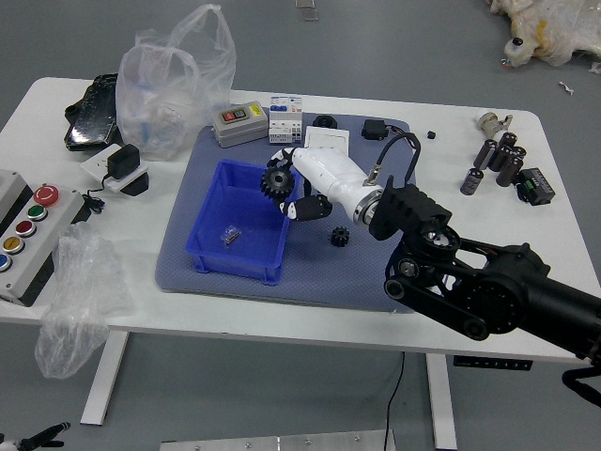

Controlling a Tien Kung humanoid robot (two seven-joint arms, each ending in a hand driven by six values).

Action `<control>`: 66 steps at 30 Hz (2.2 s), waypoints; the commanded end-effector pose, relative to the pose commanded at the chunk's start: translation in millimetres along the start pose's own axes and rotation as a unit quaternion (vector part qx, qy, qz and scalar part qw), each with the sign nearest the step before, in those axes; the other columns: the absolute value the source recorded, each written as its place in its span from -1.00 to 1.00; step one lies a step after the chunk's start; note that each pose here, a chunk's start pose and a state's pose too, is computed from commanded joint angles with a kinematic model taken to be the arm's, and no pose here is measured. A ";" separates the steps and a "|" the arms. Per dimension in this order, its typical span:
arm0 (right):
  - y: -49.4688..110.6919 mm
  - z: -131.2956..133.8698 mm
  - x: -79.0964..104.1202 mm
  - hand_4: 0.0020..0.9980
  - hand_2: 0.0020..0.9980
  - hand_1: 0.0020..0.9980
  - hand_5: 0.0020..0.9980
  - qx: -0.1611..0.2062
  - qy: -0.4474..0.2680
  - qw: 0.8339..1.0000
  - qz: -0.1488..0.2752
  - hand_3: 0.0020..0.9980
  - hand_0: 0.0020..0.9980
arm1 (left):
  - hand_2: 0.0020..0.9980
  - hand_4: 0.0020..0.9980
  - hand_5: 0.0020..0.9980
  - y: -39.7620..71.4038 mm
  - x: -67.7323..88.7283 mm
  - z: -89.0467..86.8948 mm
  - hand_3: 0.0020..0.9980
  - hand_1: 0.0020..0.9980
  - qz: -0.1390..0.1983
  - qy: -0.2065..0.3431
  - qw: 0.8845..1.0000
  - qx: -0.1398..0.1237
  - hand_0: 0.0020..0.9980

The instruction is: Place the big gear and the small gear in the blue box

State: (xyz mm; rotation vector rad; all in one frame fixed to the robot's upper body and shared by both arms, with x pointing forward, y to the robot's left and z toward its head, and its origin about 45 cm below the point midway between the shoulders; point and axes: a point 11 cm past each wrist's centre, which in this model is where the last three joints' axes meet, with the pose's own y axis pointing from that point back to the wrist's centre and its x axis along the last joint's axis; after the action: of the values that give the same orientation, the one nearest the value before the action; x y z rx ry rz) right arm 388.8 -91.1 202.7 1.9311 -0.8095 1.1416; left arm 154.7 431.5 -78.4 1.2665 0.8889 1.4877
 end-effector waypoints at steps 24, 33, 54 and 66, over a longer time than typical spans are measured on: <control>-0.7 -3.9 -4.2 0.10 0.90 0.85 -0.41 0.013 -0.003 1.000 0.024 0.80 0.64 | 0.01 0.47 0.26 -0.6 -3.7 -3.4 0.44 -0.06 -0.003 0.001 1.000 0.003 0.31; 22.2 59.3 0.8 0.12 0.68 0.54 -0.46 -0.088 -0.048 0.993 0.057 0.74 0.41 | 0.01 0.47 0.26 -1.1 -5.0 -7.0 0.44 -0.06 -0.004 0.002 1.000 0.005 0.31; 41.5 92.0 -51.6 0.16 0.18 -0.03 -0.73 -0.173 -0.070 0.982 -0.024 0.38 -0.04 | 0.01 0.47 0.25 -0.9 -4.2 -5.5 0.44 -0.06 -0.003 -0.001 1.000 0.003 0.31; 38.4 90.5 -55.0 -0.09 -0.18 -0.21 -0.81 -0.170 -0.075 0.982 -0.011 0.17 -0.23 | 0.01 0.47 0.25 -0.9 -4.5 -4.0 0.44 -0.06 -0.003 -0.001 1.000 0.001 0.31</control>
State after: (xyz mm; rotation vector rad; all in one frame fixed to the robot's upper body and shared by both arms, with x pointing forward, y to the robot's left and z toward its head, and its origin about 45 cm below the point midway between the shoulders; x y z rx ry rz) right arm 375.2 -179.1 133.6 1.7462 -0.9921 0.7894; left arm 151.0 427.6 -81.3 1.2640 0.8923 1.4807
